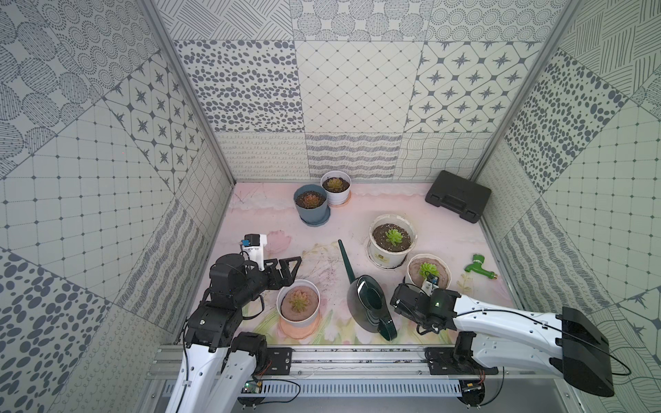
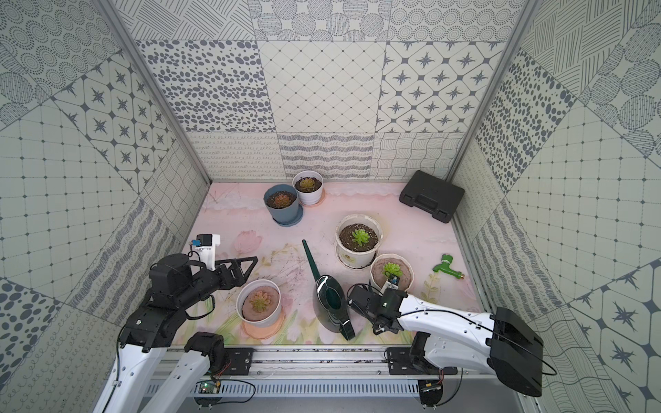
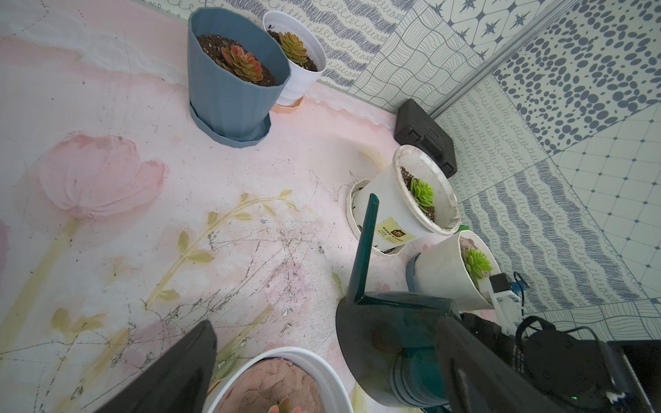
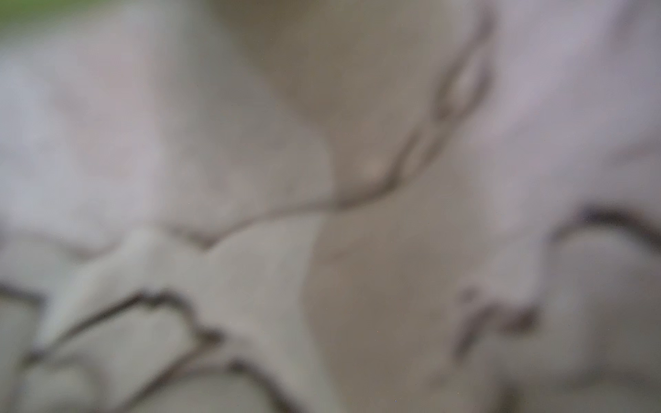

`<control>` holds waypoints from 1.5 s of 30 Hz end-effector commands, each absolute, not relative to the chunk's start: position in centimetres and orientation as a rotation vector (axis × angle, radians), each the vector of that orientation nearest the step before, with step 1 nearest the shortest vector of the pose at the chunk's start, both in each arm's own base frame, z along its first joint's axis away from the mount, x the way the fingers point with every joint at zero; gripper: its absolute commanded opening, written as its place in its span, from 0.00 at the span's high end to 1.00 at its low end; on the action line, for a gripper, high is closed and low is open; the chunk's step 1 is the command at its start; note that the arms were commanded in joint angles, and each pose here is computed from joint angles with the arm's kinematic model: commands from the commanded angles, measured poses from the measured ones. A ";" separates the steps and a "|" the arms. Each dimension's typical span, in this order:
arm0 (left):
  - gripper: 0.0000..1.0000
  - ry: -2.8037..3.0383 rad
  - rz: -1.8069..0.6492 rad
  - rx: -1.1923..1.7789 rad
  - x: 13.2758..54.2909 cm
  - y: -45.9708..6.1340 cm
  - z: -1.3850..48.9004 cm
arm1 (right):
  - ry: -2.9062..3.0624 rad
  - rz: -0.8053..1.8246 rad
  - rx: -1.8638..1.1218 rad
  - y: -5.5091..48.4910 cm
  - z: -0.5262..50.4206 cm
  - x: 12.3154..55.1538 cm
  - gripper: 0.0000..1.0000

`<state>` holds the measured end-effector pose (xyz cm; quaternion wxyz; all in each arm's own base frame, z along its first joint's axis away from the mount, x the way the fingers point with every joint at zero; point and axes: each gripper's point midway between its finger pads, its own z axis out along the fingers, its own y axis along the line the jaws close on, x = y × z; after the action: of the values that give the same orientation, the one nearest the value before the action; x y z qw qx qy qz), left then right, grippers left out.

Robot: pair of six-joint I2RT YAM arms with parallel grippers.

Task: Water the succulent around the soil edge
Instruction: Move the pot to the center of the board.

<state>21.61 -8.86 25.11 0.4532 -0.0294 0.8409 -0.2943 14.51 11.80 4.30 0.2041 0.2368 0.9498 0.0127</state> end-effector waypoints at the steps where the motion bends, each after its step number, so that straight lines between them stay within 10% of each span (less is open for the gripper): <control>1: 0.01 2.060 -0.739 -0.033 21.6 -9.3 25.4 | 2.688 -0.052 0.665 9.9 2.8 14.5 0.05; 25: 0.01 2.074 -0.756 -0.030 21.7 -9.5 25.1 | 2.398 -0.250 0.238 6.6 11.1 29.3 0.03; 45: 0.01 2.073 -0.790 -0.026 21.6 -9.9 25.1 | 2.314 0.117 0.444 5.3 9.9 21.7 0.02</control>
<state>21.64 -9.22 24.44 0.4392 -0.0274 0.8455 -0.3025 22.18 5.14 11.61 0.4007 0.1583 0.9014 0.0421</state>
